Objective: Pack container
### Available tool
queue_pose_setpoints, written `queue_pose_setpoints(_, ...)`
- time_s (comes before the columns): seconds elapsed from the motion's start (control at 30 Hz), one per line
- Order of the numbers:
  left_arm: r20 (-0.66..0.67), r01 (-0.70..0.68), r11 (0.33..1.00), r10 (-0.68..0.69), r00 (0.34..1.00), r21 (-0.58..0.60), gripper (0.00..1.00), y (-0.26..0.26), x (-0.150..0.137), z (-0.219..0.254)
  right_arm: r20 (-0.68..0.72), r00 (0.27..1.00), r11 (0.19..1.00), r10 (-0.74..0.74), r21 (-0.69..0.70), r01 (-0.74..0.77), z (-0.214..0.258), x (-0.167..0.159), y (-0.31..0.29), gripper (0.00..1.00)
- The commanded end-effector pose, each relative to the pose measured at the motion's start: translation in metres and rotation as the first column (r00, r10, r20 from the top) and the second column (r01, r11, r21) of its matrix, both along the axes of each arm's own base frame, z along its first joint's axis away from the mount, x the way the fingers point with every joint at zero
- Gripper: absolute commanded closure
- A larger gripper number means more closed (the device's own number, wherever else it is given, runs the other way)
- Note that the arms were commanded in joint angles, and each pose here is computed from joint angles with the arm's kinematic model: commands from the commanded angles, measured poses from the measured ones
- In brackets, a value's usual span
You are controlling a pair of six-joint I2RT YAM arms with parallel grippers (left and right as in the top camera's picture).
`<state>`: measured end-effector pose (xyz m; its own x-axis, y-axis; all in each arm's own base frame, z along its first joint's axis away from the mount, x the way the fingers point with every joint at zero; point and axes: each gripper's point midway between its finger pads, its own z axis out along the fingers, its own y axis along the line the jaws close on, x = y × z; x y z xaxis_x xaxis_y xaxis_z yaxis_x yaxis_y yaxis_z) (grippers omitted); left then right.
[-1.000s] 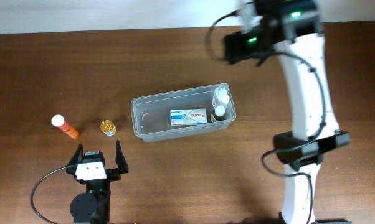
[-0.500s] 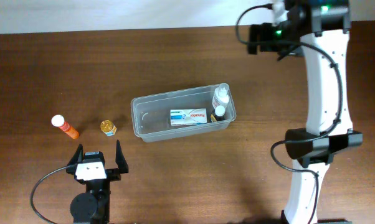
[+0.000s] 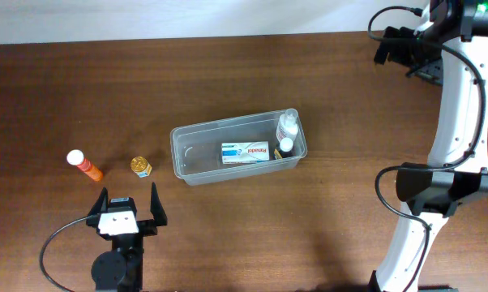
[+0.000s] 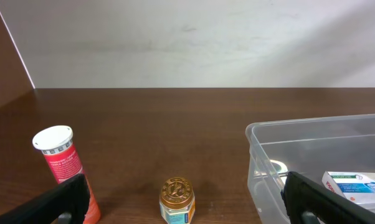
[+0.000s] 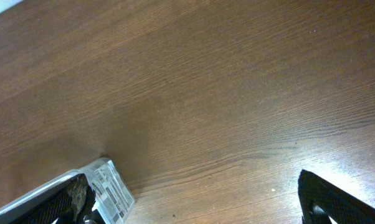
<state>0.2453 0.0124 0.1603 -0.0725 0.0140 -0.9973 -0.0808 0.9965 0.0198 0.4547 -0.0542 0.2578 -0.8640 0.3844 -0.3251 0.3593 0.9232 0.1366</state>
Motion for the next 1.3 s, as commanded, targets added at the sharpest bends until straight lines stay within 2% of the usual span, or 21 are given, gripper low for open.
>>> queue_pose_setpoints(0.0, 0.02, -0.007, 1.0, 0.006, 1.0, 0.012, 0.01, 0.002, 0.0, 0.003, -0.013, 1.0, 1.0, -0.015, -0.001, 0.015, -0.002, -0.002, -0.001, 0.02)
queue_pose_setpoints(0.2, 0.02, 0.063, 0.991, -0.061, 0.998, -0.121, 0.01, -0.012, -0.004, 0.017, -0.013, 1.0, 1.0, -0.016, -0.002, 0.016, -0.002, -0.002, -0.002, 0.02)
queue_pose_setpoints(0.43, -0.004, 0.058, 0.99, -0.058, 0.998, -0.125, 0.01, -0.011, -0.018, 0.075, -0.013, 1.0, 1.0, -0.016, -0.002, 0.016, -0.002, -0.002, -0.002, 0.02)
queue_pose_setpoints(0.63, -0.155, 0.035, 0.991, -0.055, 0.986, -0.129, 0.01, -0.01, -0.014, 0.116, -0.013, 1.0, 1.0, -0.016, -0.002, 0.016, -0.002, -0.002, -0.002, 0.02)
queue_pose_setpoints(0.77, -0.305, 0.034, 0.993, -0.067, 0.95, -0.114, 0.01, -0.013, 0.013, 0.145, -0.013, 1.0, 1.0, -0.016, -0.002, 0.016, -0.002, -0.002, -0.002, 0.02)
queue_pose_setpoints(0.87, -0.417, 0.134, 0.988, -0.156, 0.895, -0.082, 0.01, -0.027, 0.033, 0.156, -0.012, 1.0, 1.0, -0.016, -0.002, 0.016, -0.002, -0.002, -0.002, 0.02)
queue_pose_setpoints(0.97, -0.545, 0.203, 0.971, -0.237, 0.804, -0.124, 0.01, -0.042, 0.052, 0.159, -0.012, 1.0, 1.0, -0.016, -0.002, 0.016, -0.002, -0.002, -0.002, 0.02)
queue_pose_setpoints(1.1, -0.678, 0.218, 0.953, -0.302, 0.67, -0.209, 0.01, -0.054, 0.069, 0.15, -0.013, 1.0, 1.0, -0.016, -0.002, 0.016, -0.002, -0.002, -0.002, 0.02)
queue_pose_setpoints(1.27, -0.788, 0.187, 0.945, -0.326, 0.523, -0.267, 0.01, -0.059, 0.092, 0.107, -0.013, 1.0, 1.0, -0.016, -0.002, 0.016, -0.002, -0.002, -0.002, 0.02)
